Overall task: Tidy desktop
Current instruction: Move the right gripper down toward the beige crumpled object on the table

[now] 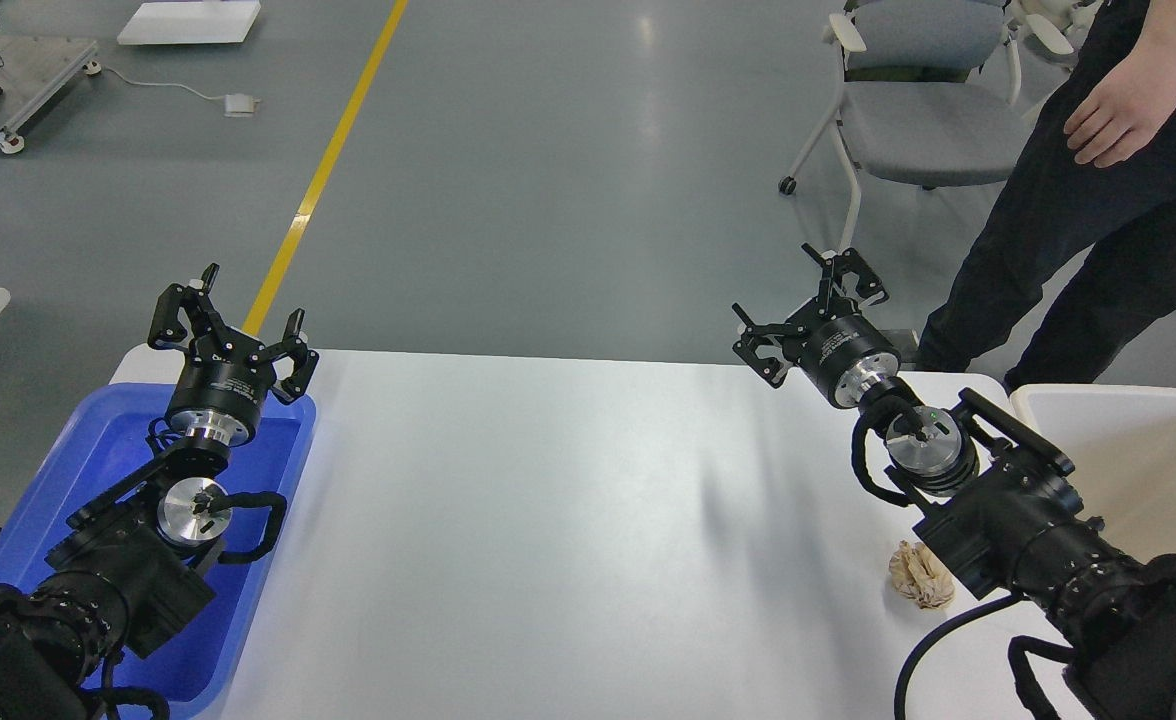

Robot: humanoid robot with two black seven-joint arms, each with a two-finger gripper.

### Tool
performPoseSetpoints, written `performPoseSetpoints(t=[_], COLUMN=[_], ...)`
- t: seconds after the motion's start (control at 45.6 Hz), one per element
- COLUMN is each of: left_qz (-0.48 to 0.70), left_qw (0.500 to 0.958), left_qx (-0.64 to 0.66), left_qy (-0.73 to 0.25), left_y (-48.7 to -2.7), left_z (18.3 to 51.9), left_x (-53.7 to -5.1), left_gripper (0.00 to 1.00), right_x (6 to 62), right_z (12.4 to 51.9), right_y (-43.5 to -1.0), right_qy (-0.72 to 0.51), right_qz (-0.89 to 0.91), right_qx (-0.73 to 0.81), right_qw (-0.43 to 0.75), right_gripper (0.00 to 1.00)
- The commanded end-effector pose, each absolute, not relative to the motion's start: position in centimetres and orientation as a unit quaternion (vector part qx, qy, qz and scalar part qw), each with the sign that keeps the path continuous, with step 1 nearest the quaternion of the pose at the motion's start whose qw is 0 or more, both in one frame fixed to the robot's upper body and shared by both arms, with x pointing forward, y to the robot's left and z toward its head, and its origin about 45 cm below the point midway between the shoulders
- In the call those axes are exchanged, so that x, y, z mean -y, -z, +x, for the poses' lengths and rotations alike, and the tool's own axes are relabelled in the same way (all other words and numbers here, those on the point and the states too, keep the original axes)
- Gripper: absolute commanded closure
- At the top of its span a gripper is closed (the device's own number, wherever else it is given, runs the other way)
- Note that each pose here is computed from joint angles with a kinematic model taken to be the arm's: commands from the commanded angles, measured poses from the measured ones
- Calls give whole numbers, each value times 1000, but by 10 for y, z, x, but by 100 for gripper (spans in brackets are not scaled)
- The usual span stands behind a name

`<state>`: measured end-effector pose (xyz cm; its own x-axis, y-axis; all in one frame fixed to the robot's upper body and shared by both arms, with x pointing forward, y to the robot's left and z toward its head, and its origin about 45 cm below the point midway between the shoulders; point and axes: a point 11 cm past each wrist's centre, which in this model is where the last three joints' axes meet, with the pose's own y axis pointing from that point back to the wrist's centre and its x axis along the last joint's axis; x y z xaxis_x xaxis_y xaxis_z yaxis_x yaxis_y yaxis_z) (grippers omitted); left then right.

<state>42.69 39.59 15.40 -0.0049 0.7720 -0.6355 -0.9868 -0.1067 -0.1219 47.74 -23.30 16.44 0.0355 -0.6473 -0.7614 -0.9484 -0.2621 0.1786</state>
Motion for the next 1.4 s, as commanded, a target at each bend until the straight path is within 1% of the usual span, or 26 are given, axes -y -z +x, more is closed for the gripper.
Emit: performPoseSetpoints(t=[0.0,0.307,0.417,0.505,0.637,0.746,0.856,1.12,1.229,1.383], left_qz=[-292,-291,-292,-292,-292,-291,-292,-291,-292,-292], left_qw=[641,643,642,642,642,642,642,643,642,643], left_qx=[-184,-184,-184,-184,-184,-185,-184,-184,-184,-185], left_qy=[-685,-684,-685,-685,-685,-685,-685,-684,-685,-684], left_y=[-154,-154,-154,-154,-154,-153,-154,-154,-154,-154], left_z=[426,427,427,427,427,426,427,427,427,427], left_x=[-396,-396,-396,-396,-396,-396,-396,-396,-396,-395], left_gripper=[0,0,0,0,0,0,0,0,0,0], right_x=[232,234,242,245,268,286,305,294,274,261], right_z=[478,479,481,486,492,490,485,443,416,394], right_y=[-165,-169,-172,-182,-197,-199,-216,-233,-246,-259], right_qy=[-388,-381,-375,-362,-322,-299,-269,-180,-101,0], right_qz=[-694,-699,-699,-705,-720,-729,-748,-836,-883,-907], right_qx=[-575,-574,-579,-580,-592,-600,-594,-518,-456,-401], right_qw=[193,191,190,189,163,136,125,19,-47,-130], right_gripper=[0,0,0,0,0,0,0,0,0,0])
